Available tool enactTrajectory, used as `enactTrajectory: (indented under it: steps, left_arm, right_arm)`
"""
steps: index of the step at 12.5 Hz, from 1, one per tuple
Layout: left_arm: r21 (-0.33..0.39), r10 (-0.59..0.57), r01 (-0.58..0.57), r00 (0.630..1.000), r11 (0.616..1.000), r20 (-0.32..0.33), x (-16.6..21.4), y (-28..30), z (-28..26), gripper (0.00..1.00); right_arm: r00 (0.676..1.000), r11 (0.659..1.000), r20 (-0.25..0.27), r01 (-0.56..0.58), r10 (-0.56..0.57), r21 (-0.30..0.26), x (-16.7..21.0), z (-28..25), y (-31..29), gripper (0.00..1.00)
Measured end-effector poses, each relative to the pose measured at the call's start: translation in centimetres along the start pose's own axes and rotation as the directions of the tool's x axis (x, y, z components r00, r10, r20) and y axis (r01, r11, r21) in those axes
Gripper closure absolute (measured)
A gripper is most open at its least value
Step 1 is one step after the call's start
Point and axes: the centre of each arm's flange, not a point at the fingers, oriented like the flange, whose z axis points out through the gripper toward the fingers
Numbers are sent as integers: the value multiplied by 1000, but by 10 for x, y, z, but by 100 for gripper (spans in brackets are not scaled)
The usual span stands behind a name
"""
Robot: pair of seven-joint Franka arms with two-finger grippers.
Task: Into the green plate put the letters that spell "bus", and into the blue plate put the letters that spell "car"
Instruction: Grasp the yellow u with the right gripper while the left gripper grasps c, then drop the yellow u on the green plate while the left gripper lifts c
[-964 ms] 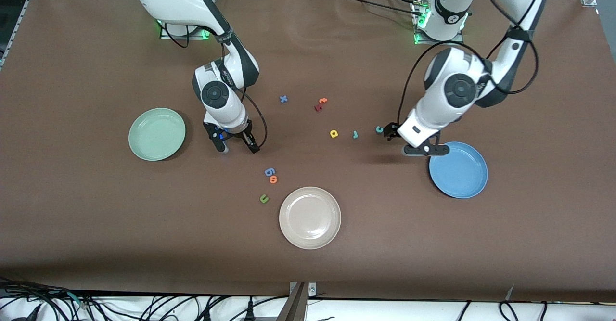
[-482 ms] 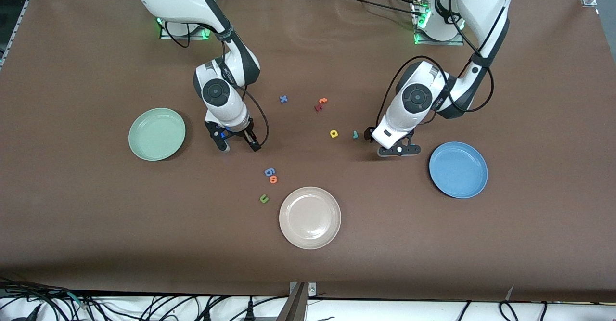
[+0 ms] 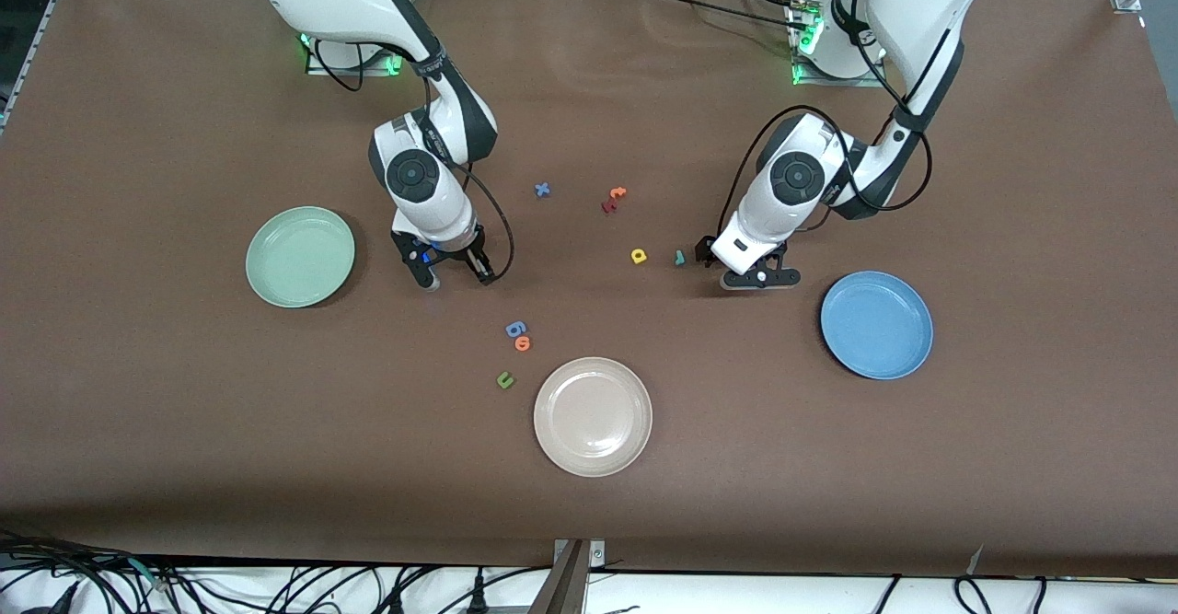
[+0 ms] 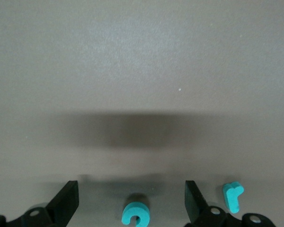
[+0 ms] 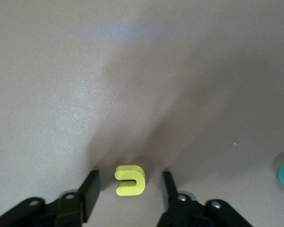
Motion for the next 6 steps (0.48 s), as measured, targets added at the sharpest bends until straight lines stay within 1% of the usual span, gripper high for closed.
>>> enactTrajectory:
  steps: [2,3,5,6]
  left_arm:
    - [5,-2,2,1000,1000,3,-4,-2,0,3]
    - [7,-9,9,1000,1000,6,-6,-2,1,5]
    - [6,-30,30,999,1000,10,-12,4,2,6]
    - [5,-35,35,999,999,12,-16,9,2,13]
  right_arm:
    - [1000,1000,0,0,0,3,0,-3,0,71]
    - [1000,1000,0,0,0,3,0,-3,0,74]
    - [1000,1000,-1,-3,3,5,2,-5,-1,74]
    - [1000,1000,-2,-3,3,-2,6,-12,-4,74]
